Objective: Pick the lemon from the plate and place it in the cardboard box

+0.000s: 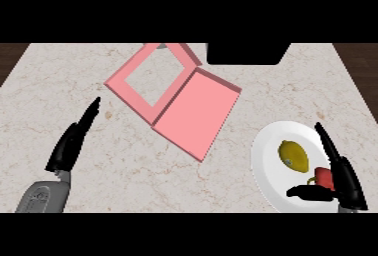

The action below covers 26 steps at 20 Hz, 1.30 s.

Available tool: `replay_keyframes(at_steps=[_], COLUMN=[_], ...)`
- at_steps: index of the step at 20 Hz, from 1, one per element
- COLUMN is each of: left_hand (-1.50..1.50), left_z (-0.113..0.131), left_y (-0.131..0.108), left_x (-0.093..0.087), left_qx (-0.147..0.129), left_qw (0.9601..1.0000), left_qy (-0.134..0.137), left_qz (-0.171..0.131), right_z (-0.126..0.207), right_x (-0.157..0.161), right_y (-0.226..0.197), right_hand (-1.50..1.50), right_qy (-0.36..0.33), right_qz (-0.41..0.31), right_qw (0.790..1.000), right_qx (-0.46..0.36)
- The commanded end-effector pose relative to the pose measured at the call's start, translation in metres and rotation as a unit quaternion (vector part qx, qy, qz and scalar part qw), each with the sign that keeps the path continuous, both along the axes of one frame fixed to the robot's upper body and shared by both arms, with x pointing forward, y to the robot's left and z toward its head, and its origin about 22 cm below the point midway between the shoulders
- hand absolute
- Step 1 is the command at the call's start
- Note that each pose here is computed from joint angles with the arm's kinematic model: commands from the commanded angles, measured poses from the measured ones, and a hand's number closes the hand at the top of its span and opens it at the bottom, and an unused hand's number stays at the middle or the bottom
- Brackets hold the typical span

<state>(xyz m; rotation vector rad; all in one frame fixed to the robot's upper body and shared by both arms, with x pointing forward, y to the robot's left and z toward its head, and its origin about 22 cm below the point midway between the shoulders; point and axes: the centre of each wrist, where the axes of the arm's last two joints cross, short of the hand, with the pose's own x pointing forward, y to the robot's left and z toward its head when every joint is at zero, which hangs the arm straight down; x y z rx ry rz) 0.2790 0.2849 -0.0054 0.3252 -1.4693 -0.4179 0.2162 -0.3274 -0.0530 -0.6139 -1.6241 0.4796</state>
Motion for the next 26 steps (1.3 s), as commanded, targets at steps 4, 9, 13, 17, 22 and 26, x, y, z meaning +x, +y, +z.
replay_keyframes(at_steps=[4, 9, 13, 17, 22, 26], left_hand=[0.0, 0.0, 0.0, 0.0, 0.0, 0.0], left_z=[-0.012, -0.001, 0.0, -0.009, 0.007, 0.013], left_y=[-0.01, -0.02, -0.008, 0.013, -0.004, -0.017], left_x=[0.009, 0.002, -0.005, -0.021, 0.002, 0.007], left_qx=[-0.01, -0.002, -0.001, -0.004, 0.005, 0.004], left_qw=[0.9999, 1.0, 1.0, 1.0, 0.9994, 0.9983], left_qy=[0.005, -0.008, -0.001, 0.003, -0.013, -0.024], left_qz=[0.0, 0.0, 0.003, 0.0, -0.03, -0.054], right_z=[-0.019, -0.02, -0.021, -0.008, -0.016, -0.016], right_x=[0.014, 0.019, 0.015, 0.012, 0.035, 0.041], right_y=[0.014, 0.025, 0.036, 0.02, 0.095, 0.103], right_hand=[1.5, 1.5, 1.5, 1.5, 1.5, 1.5], right_qy=[-0.018, -0.08, -0.102, -0.12, -0.077, -0.037], right_qz=[-0.02, -0.064, -0.092, -0.128, -0.111, -0.088], right_qw=[0.998, 0.993, 0.989, 0.983, 0.981, 0.98], right_qx=[-0.055, -0.061, -0.056, -0.056, -0.141, -0.177])
